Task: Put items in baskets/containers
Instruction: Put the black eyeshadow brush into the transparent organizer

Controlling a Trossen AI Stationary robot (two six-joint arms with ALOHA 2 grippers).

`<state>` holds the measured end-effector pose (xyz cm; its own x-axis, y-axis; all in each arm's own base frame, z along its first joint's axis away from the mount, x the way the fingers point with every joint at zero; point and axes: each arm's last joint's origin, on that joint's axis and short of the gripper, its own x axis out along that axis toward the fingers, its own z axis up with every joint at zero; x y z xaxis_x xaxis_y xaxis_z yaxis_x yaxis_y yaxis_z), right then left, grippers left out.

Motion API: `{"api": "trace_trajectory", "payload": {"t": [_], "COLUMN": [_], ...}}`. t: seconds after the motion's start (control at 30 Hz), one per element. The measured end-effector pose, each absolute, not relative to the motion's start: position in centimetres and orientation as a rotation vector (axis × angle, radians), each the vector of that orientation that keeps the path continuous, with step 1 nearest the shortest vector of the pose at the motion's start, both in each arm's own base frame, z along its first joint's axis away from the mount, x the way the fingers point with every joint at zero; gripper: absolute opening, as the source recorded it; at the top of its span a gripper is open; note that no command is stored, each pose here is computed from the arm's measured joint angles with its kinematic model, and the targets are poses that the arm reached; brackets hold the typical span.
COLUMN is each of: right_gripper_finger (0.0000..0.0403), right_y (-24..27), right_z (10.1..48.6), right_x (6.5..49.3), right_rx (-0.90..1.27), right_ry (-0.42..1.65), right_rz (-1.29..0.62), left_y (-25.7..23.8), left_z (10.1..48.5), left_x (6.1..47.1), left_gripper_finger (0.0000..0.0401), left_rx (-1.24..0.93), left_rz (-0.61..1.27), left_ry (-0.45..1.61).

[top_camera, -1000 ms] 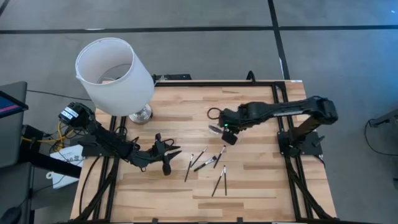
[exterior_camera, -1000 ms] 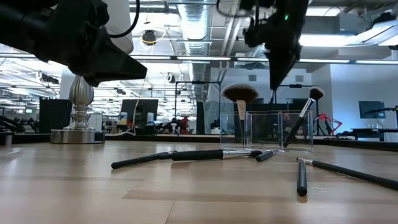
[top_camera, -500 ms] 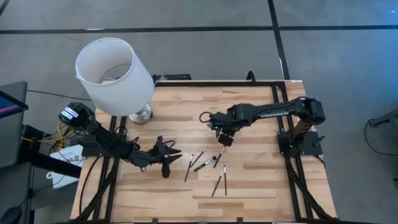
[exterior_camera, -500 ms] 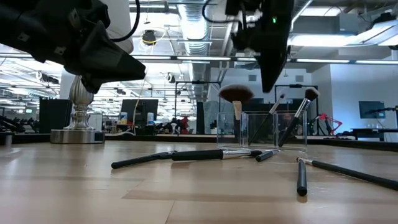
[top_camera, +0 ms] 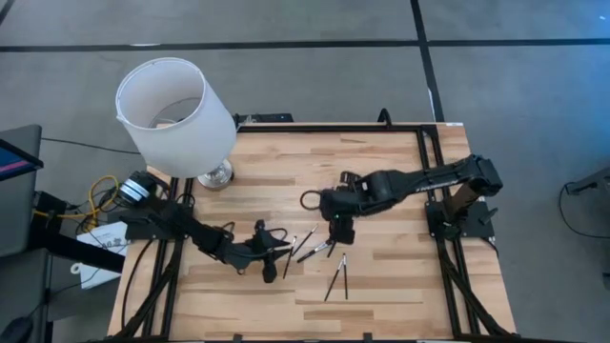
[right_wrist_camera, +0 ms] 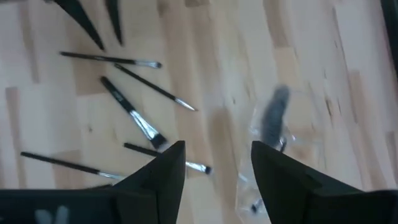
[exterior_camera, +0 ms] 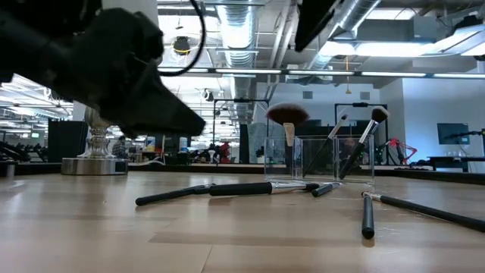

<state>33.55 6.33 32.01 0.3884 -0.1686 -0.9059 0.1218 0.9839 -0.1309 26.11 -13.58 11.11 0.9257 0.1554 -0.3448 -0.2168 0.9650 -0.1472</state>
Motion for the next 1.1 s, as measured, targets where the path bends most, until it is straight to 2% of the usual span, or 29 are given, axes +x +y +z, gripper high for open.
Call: {"api": "trace_trajectory", "payload": {"t": [0.43, 0.73, 1.1], "right_gripper_finger": [0.0171, 0.0164, 0.0153], "right_y": [7.6, 6.5, 6.7], "right_z": [32.1, 32.1, 32.1], "right_x": [33.4, 33.6, 33.5], "right_rx": [-0.069, -0.052, -0.046], "right_ry": [1.142, 1.147, 1.155], "right_rz": [-0.153, -0.18, -0.167], "left_y": [-13.0, -13.7, -13.3], "left_z": [8.4, 6.7, 6.0], "left_x": [26.9, 28.6, 27.6], "left_gripper_finger": [0.0148, 0.0152, 0.0144], "left_rx": [-0.163, -0.154, -0.116], "left_rz": [0.245, 0.246, 0.244], "left_ry": [0.471, 0.496, 0.561]}}
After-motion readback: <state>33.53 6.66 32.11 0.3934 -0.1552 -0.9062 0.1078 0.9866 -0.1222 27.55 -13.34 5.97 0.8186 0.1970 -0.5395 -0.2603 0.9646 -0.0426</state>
